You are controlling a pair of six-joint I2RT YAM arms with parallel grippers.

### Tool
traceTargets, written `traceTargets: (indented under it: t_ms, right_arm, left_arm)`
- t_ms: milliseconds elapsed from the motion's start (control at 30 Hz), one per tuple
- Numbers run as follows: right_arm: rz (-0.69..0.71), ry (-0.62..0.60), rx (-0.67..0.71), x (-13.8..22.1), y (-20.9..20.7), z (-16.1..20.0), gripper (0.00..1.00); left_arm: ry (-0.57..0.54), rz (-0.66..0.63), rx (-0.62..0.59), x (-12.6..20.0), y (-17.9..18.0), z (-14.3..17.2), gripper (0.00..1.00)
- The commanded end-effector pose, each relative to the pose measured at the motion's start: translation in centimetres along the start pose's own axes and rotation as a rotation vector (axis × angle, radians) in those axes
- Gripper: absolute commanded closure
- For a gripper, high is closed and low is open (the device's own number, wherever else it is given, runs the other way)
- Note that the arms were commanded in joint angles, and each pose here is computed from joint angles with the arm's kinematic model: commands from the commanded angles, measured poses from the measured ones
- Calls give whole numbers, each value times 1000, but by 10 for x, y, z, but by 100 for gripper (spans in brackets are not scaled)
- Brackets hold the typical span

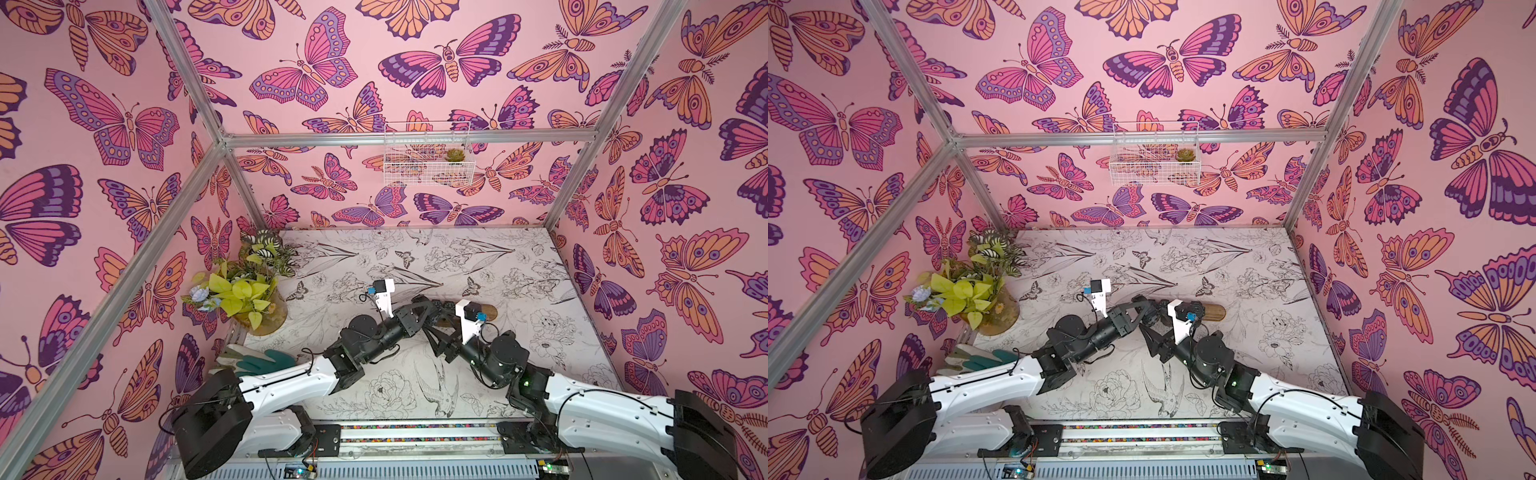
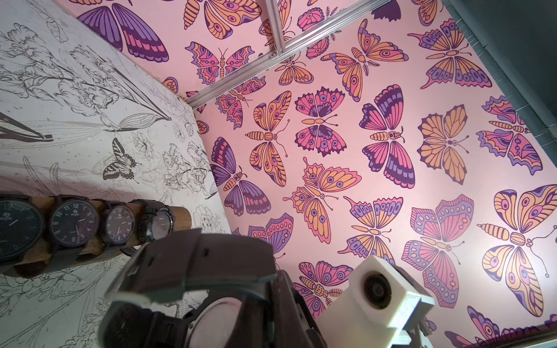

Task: Place watch on stand
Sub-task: Pick up the watch at the center of the board.

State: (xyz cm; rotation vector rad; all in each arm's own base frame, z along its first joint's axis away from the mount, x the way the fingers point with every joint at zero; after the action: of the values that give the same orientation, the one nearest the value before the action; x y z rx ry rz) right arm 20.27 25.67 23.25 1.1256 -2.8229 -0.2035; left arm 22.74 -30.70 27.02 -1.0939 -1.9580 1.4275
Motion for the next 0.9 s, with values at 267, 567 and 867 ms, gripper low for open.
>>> traceTargets:
  t_ms: [267, 567, 867]
  right_arm:
    - [-19, -12, 61, 0, 5, -8, 33]
    - [-17, -38, 86, -3, 6, -15, 34]
    - [-45, -45, 98, -7, 13, -21, 42]
  left_arm:
    - [-13, 72, 13, 0, -25, -6, 100]
    - [-1, 80, 29, -1, -29, -5, 100]
    - [7, 77, 37, -1, -28, -3, 100]
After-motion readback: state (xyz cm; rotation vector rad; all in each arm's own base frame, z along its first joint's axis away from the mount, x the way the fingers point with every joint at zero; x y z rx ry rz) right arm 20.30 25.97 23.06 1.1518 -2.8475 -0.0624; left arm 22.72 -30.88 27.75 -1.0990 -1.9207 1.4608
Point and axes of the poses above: each gripper's point midway between its finger pads, its own x axis back along the fingers, its own y axis along the line the jaws close on, z = x × y, the point moved 2 cm from there along x, back along the fingers, and after that the axes turned 6 degrees about x, right-handed, at the moved point
